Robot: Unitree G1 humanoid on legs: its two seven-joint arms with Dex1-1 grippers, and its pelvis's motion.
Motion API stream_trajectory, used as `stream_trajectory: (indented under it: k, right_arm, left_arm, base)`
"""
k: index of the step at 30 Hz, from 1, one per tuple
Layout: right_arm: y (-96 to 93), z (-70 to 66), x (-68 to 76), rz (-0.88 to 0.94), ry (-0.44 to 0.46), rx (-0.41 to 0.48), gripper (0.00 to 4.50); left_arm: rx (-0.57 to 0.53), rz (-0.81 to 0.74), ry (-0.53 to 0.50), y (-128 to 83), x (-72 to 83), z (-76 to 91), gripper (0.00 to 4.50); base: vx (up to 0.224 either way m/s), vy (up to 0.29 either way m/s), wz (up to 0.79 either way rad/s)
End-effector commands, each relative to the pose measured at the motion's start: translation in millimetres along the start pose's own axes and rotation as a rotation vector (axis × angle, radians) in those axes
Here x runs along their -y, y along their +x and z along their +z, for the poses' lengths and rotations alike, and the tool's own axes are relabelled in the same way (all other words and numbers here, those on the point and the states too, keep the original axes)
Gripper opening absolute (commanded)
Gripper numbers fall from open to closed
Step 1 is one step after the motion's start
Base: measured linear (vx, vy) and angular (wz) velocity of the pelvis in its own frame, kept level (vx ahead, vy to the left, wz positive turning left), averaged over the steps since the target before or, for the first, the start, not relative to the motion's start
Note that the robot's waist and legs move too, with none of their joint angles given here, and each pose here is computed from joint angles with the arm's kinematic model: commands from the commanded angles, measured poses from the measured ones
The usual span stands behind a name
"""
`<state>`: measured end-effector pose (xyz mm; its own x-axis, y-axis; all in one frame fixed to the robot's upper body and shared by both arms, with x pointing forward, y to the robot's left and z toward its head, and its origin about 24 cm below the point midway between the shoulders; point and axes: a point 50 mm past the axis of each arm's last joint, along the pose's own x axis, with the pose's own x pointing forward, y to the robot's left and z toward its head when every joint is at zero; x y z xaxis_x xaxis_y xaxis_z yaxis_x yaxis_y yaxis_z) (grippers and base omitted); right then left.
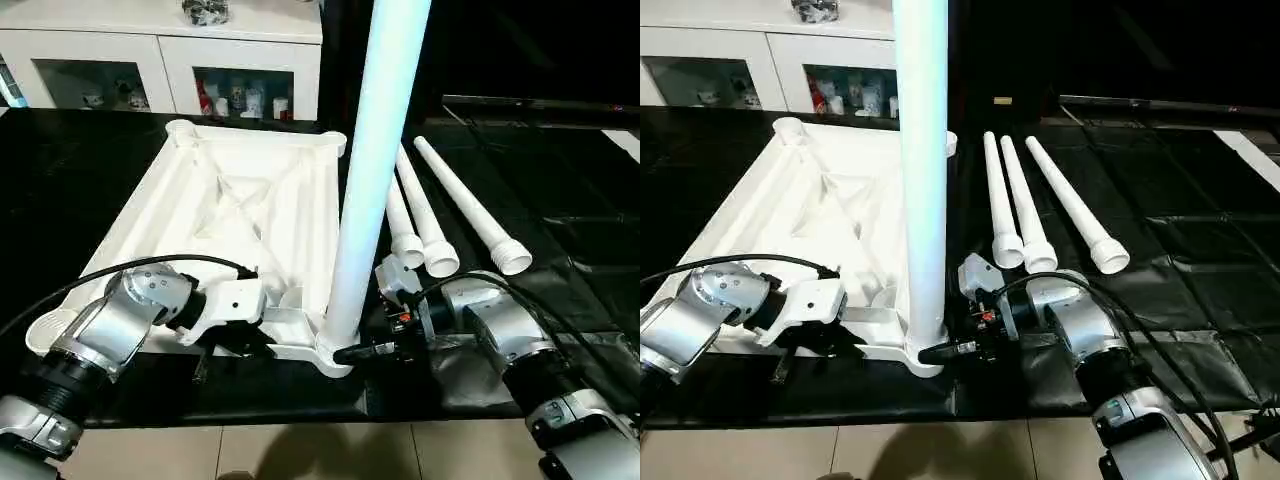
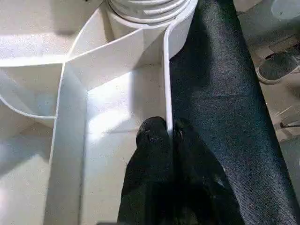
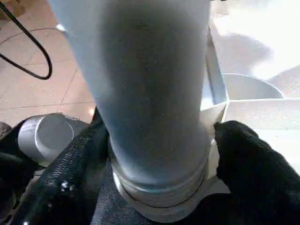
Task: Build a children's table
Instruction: Rotate leg to tighten
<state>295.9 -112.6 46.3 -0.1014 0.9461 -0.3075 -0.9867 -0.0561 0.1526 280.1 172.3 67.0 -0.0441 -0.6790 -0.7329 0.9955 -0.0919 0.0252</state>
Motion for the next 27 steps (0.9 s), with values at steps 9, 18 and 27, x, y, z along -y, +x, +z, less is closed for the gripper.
stream_trajectory:
  k: [9,18,27]
  right_arm:
    - [-0.1,0.9,0.4,0.013,-0.005,-0.008,2.80]
    - [12.4,-1.0,3.9,-0.179,0.101,0.162,2.75]
    - [68.0,4.5,29.2,-0.641,0.326,0.275,2.74]
  left_arm:
    - [-0.037,-0.117,-0.018,17.3,10.1,-6.7,0.00]
    - [0.122,0.145,-0.210,16.9,-13.4,3.2,0.00]
    - [0.224,0.532,-0.472,27.4,-46.7,24.3,0.00]
  base:
    - [0.000,0.000,0.00]
    - [0.000,0.000,0.00]
    - [0.000,0.000,0.00]
